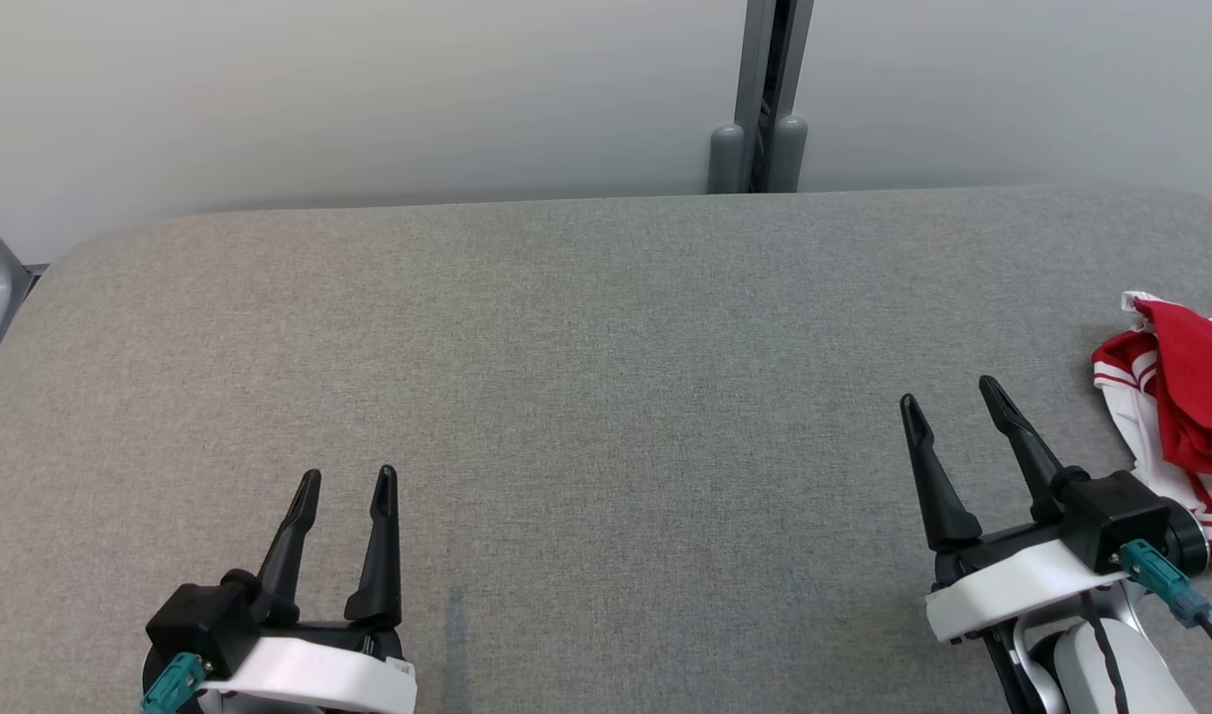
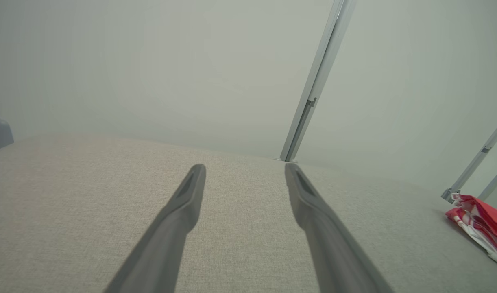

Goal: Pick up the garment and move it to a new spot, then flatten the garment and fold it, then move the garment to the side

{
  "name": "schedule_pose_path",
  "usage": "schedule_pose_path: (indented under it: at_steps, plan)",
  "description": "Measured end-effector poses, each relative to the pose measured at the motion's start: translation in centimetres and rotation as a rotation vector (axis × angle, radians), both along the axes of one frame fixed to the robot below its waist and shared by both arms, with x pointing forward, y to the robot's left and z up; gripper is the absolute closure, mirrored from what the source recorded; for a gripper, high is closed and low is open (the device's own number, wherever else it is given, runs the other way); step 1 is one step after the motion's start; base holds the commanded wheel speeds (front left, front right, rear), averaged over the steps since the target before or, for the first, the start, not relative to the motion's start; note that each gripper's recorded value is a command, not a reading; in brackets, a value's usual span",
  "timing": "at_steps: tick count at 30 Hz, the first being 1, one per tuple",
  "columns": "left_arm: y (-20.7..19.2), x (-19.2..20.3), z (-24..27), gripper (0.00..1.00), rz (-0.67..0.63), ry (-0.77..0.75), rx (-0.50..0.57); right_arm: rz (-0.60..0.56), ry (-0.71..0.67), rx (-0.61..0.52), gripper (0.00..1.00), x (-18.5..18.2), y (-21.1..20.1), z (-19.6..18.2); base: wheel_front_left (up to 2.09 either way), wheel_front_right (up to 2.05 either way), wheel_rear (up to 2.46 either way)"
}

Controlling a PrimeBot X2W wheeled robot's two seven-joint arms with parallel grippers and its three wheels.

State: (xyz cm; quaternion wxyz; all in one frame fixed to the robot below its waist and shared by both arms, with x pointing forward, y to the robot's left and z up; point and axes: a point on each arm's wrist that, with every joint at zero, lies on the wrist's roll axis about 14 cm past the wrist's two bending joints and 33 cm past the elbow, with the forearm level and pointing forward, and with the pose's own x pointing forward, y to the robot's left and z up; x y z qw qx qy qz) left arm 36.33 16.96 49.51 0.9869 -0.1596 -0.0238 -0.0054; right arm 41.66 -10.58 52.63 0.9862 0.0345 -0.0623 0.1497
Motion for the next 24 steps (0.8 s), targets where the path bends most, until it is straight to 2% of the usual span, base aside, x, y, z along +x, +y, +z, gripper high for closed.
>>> schedule_pose_path:
  at_steps: [24]
  plan:
    - [0.58, -0.28, 0.19, 0.00, 0.019, -0.005, -0.016, 0.022, 0.007, -0.008, 0.00, 0.05, 0.62, -0.25, 0.00, 0.00, 0.00]
